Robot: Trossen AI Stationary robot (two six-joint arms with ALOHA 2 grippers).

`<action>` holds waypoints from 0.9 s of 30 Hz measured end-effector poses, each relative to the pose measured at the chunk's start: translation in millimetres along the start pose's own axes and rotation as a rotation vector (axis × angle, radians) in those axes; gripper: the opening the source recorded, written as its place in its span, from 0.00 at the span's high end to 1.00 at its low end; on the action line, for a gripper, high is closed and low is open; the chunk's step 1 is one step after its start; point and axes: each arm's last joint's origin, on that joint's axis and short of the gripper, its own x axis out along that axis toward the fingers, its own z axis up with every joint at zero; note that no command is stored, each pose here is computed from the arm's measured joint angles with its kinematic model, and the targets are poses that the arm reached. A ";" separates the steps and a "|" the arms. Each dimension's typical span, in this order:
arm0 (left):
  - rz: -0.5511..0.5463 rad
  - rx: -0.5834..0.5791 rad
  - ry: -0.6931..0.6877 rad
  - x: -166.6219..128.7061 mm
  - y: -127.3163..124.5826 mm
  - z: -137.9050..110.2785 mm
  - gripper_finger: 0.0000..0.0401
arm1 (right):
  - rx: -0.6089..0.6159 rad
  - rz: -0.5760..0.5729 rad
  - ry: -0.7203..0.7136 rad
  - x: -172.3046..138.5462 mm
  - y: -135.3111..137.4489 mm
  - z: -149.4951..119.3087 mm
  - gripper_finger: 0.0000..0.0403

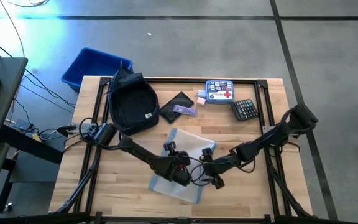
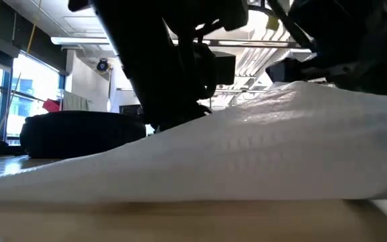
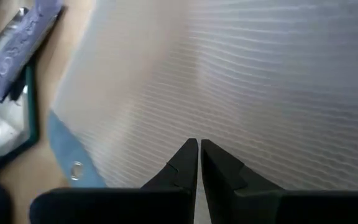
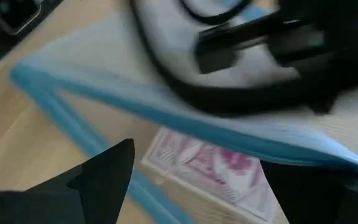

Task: Unpack backpack
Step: Remove the white playing cards box from the transparent zipper bag

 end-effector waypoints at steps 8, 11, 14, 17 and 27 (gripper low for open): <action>0.017 -0.001 0.016 -1.6 0.6 -3.4 1.00 | 0.124 0.011 0.098 15.0 -10.7 -14.8 0.19; 0.027 -0.006 0.030 -1.8 1.9 -4.9 1.00 | 0.168 0.076 0.150 9.1 -7.6 -16.4 0.19; 0.053 -0.013 0.057 -2.0 4.9 -8.1 1.00 | 0.171 0.127 0.186 -2.6 2.2 -15.4 0.19; 0.080 -0.036 0.087 -1.8 8.5 -11.2 1.00 | 0.086 0.149 0.168 -12.5 12.5 -12.1 0.19; 0.086 -0.046 0.084 -1.7 9.0 -11.2 1.00 | -0.148 0.066 0.109 -15.0 8.6 -6.3 0.19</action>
